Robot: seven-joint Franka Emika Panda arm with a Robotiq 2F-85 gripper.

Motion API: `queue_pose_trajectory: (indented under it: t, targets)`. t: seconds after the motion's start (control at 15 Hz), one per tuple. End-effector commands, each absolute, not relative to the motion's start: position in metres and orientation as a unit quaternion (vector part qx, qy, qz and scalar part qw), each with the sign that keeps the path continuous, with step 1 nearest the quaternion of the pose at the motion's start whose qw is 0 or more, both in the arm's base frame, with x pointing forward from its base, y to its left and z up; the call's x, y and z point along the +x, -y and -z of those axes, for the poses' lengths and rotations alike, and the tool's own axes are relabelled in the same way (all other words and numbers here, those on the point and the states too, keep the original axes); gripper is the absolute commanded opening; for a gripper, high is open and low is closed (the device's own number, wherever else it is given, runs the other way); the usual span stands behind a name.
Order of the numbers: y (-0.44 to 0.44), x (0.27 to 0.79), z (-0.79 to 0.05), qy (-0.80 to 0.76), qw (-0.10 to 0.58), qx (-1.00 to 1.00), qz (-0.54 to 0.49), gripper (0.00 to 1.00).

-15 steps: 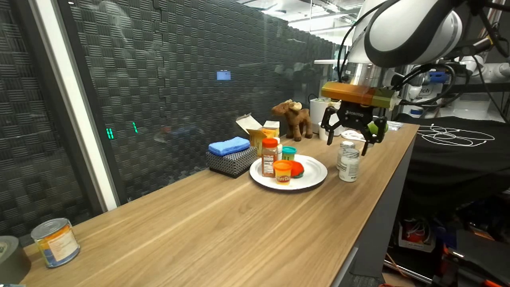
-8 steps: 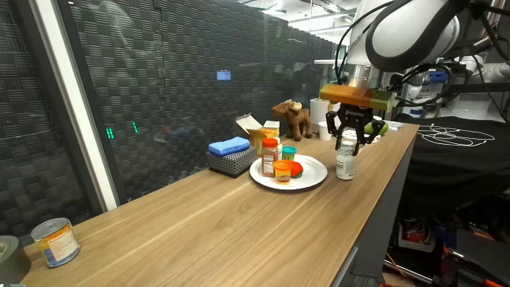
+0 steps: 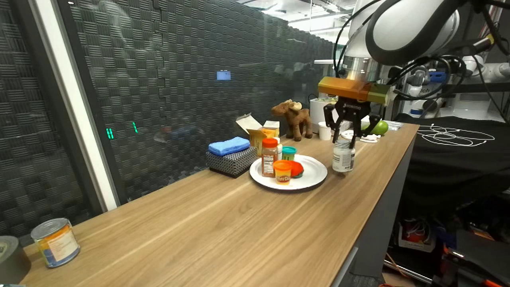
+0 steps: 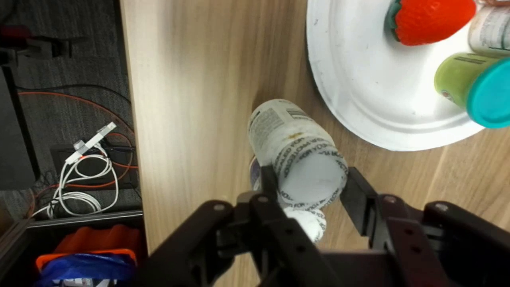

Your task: Put all the objects surrounding the plate onto the plate.

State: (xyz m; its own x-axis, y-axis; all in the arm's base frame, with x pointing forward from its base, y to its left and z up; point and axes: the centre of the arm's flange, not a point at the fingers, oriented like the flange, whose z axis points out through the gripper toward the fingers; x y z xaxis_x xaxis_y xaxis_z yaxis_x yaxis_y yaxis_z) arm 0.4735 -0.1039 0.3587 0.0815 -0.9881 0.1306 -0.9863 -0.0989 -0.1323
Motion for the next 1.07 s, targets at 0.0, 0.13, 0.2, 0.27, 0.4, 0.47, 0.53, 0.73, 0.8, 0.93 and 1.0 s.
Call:
queue_pose_trajectory:
  t: [0.0, 0.13, 0.2, 0.27, 0.4, 0.47, 0.53, 0.73, 0.8, 0.93, 1.0]
  targets:
    - [0.088, 0.487, -0.411, -0.652, 0.004, -0.743, 0.151, 0.2]
    - [0.082, 0.502, -0.426, -0.635, 0.009, -0.753, 0.172, 0.2]
    - [0.08, 0.508, -0.43, -0.63, 0.012, -0.756, 0.174, 0.2]
    - [0.077, 0.517, -0.43, -0.628, 0.017, -0.759, 0.17, 0.2]
    - [0.073, 0.528, -0.427, -0.621, 0.019, -0.767, 0.161, 0.2]
    - [0.071, 0.531, -0.424, -0.619, 0.02, -0.77, 0.155, 0.2]
    - [0.071, 0.536, -0.419, -0.617, 0.02, -0.773, 0.145, 0.2]
    - [0.07, 0.546, -0.395, -0.614, 0.017, -0.781, 0.111, 0.2]
    - [0.07, 0.55, -0.386, -0.614, 0.018, -0.782, 0.101, 0.2]
    - [0.071, 0.558, -0.374, -0.616, 0.023, -0.781, 0.095, 0.2]
    - [0.071, 0.561, -0.369, -0.618, 0.02, -0.78, 0.093, 0.2]
